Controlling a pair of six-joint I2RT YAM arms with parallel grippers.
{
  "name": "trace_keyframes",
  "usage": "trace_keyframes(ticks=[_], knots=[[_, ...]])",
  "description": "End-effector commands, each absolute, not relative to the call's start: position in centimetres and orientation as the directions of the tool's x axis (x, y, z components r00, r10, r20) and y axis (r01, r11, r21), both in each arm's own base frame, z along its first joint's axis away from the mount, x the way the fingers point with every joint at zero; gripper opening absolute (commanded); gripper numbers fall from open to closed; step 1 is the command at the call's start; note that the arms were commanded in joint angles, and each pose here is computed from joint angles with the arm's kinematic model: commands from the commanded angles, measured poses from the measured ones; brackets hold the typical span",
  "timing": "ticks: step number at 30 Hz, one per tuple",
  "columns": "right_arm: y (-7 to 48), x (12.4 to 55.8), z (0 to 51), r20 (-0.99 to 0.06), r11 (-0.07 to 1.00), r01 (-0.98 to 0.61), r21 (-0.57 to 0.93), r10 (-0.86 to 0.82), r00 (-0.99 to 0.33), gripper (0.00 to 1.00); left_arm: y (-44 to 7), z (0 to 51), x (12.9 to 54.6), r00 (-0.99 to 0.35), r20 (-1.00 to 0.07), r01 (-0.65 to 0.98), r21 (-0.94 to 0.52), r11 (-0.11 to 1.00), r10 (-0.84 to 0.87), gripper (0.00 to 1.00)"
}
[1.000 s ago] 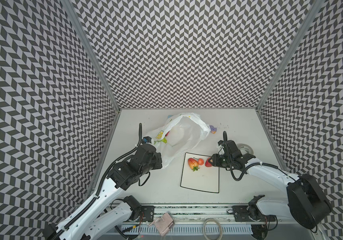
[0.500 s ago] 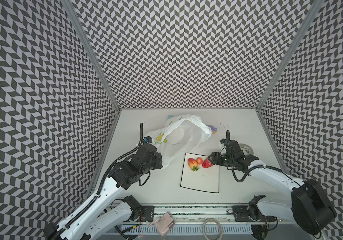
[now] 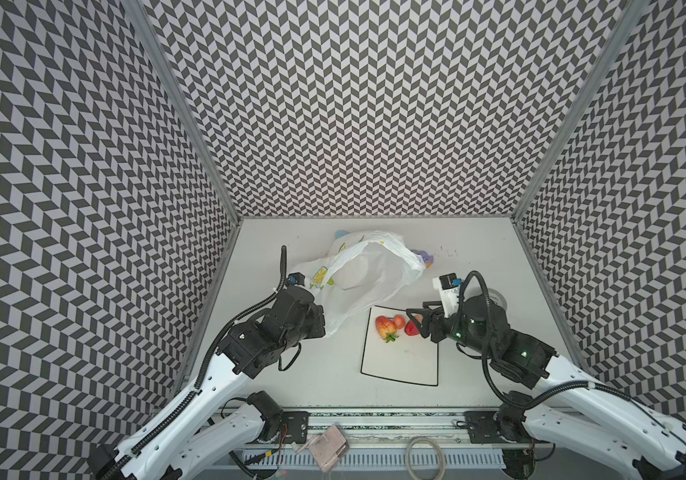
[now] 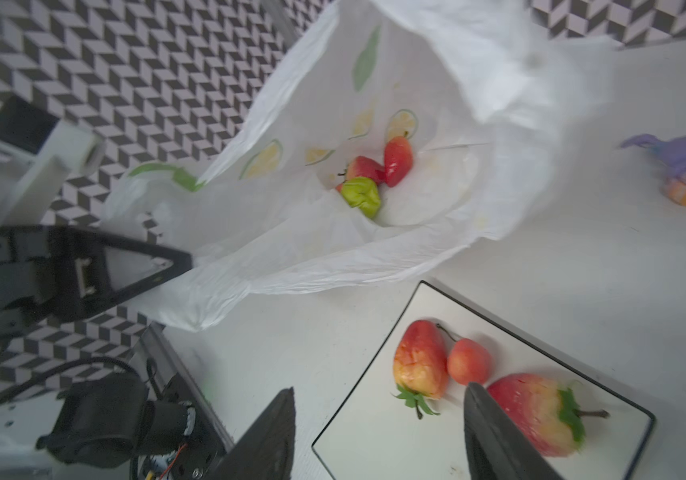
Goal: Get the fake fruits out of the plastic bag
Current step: 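Move the right gripper back over the bag and lower it inside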
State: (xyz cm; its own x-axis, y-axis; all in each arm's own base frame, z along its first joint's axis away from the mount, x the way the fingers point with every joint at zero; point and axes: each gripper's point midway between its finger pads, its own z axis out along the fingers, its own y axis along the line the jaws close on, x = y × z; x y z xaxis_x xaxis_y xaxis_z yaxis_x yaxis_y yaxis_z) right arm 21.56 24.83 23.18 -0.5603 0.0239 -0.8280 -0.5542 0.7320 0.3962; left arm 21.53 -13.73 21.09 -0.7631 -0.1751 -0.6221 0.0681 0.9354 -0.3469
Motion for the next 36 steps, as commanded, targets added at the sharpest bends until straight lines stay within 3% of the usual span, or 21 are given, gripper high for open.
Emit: trace_keyframes(ticks=[1,6,9,16,19,23,36], knots=[[28.4,22.6,26.2,-0.917,0.696,-0.665,0.273,-0.02,-0.398,0.61,-13.8,22.1,21.7,-0.745,-0.638,0.074,-0.367,0.927,-0.193,0.0],[32.5,23.6,25.1,-0.892,0.645,-0.703,0.3,-0.072,-0.447,0.58,-13.6,22.2,21.5,-0.741,-0.644,0.076,-0.362,0.929,-0.19,0.0],[34.1,24.8,24.3,-0.848,0.656,-0.647,0.388,-0.021,-0.529,0.56,-13.5,22.1,21.5,-0.741,-0.645,0.076,-0.357,0.931,-0.187,0.0],[37.5,27.8,20.8,-0.611,0.671,-0.367,0.645,0.163,-0.775,0.53,-13.7,22.1,21.7,-0.741,-0.646,0.078,-0.358,0.93,-0.186,0.0],[38.8,29.0,19.5,-0.503,0.625,-0.259,0.737,0.249,-0.828,0.52,-13.8,22.1,21.6,-0.745,-0.642,0.08,-0.36,0.93,-0.184,0.0],[40.2,31.2,18.9,-0.388,0.559,-0.14,0.817,0.353,-0.851,0.53,-13.6,21.6,21.3,-0.758,-0.622,0.063,-0.368,0.928,-0.195,0.0],[43.3,38.2,14.3,-0.35,0.584,0.018,0.811,0.511,-0.785,0.59,-13.2,20.1,20.0,-0.805,-0.556,0.013,-0.368,0.93,-0.209,0.0]])
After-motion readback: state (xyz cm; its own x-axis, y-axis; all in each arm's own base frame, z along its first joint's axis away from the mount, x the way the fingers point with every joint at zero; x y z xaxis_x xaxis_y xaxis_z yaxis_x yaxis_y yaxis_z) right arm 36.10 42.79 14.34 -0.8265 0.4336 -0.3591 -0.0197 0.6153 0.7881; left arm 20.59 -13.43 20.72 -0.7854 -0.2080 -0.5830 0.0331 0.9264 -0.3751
